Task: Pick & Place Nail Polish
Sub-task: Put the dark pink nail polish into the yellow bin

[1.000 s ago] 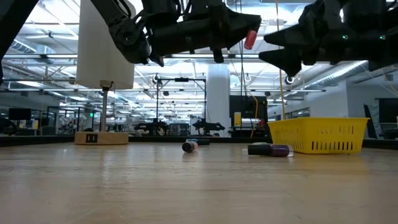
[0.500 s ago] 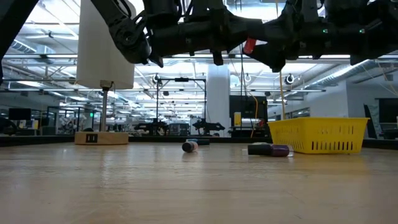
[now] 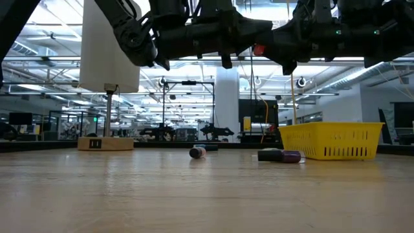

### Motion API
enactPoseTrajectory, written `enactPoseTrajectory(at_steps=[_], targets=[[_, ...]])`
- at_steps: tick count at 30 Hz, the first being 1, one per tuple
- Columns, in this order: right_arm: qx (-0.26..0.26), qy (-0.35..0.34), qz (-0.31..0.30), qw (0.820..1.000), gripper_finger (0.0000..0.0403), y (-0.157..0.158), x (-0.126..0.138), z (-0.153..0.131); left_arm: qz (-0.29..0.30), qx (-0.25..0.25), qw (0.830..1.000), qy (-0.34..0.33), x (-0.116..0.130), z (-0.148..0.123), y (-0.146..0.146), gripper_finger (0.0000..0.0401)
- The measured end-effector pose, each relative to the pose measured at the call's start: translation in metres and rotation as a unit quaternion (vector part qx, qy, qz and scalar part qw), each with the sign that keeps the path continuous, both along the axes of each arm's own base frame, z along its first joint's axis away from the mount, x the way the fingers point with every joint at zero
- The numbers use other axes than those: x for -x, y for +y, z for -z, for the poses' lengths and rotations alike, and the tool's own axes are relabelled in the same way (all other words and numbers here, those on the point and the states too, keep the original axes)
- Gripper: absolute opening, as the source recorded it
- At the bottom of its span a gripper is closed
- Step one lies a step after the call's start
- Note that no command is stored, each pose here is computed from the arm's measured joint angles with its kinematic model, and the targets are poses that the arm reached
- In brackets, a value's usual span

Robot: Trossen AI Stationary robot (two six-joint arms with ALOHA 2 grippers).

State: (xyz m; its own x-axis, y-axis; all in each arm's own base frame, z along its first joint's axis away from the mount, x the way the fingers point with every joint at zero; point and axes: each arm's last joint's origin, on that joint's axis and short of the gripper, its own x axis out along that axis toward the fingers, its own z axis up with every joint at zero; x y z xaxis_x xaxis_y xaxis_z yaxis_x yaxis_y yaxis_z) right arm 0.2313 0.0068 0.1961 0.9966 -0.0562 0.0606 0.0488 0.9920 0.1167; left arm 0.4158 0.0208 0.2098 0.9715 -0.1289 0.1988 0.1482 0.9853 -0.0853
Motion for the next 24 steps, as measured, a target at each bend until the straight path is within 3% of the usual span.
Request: enactPoseTrajectory(at_steps=[10, 20, 24], targets=[[-0.001, 0.006, 0.0, 1.0, 0.0109, 0.0, 0.0, 0.001, -0.007, 0.011, 1.0, 0.003, 0.0, 0.0, 0.0, 0.0047], [-0.003, 0.067, 0.003, 0.998, 0.0109, -0.001, 0.008, 0.003, -0.086, 0.025, 0.994, 0.055, -0.001, 0.004, -0.006, 0.0269], [-0.032, 0.115, 0.005, 0.993, 0.0109, -0.002, 0.022, 0.001, -0.128, 0.022, 0.986, 0.108, 0.006, -0.006, 0.0, 0.0324]])
